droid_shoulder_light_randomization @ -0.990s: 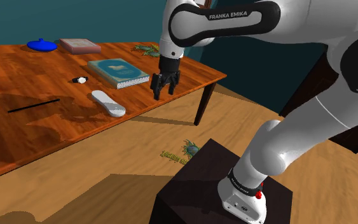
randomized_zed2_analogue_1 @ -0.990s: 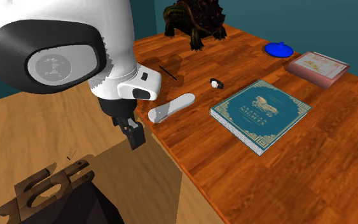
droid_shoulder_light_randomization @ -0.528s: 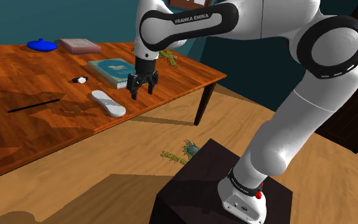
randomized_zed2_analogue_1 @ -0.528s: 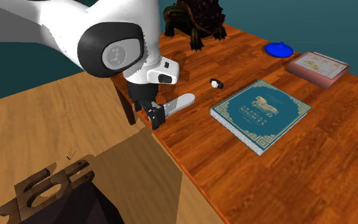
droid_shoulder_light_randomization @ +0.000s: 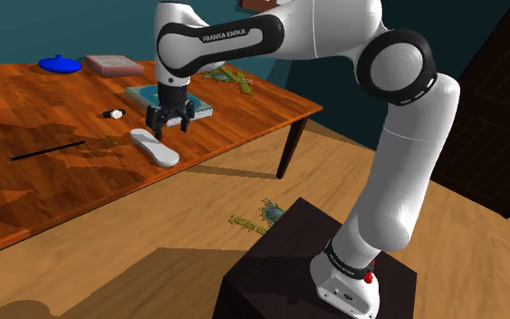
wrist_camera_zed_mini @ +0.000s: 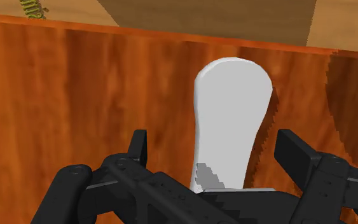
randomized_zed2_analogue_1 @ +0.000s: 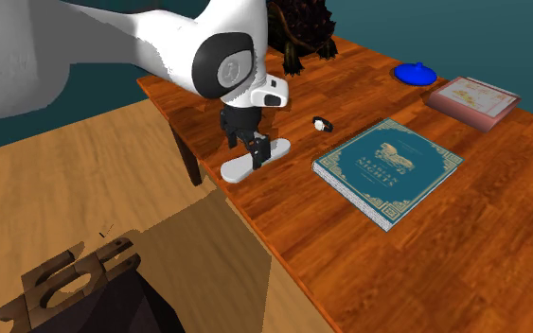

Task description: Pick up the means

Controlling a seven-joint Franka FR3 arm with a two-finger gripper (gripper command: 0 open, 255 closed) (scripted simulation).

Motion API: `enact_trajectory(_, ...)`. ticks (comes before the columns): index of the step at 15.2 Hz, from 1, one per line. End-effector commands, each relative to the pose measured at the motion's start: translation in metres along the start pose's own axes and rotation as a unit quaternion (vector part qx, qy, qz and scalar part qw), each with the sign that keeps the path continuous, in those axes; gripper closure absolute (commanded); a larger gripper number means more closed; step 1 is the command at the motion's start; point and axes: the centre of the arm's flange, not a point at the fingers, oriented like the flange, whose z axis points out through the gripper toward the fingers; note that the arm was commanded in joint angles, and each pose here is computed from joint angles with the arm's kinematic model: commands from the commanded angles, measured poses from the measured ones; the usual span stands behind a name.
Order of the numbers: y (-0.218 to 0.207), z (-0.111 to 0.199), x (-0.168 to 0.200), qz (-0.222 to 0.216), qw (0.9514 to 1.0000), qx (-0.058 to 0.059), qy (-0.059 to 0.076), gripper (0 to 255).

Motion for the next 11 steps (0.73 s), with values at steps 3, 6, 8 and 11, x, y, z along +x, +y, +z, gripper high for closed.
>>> enact_trajectory(3,-0.02,0.014,0.046,-0.001,1.0,-0.005,0.007,0)
enact_trajectory(6,-0.025,0.023,0.059,-0.001,0.9999,-0.007,0.009,0)
enact_trajectory(8,-0.025,0.033,0.059,-0.001,0.9999,-0.007,0.009,0)
enact_trajectory(11,-0.025,0.049,0.06,-0.001,0.9999,-0.007,0.009,0)
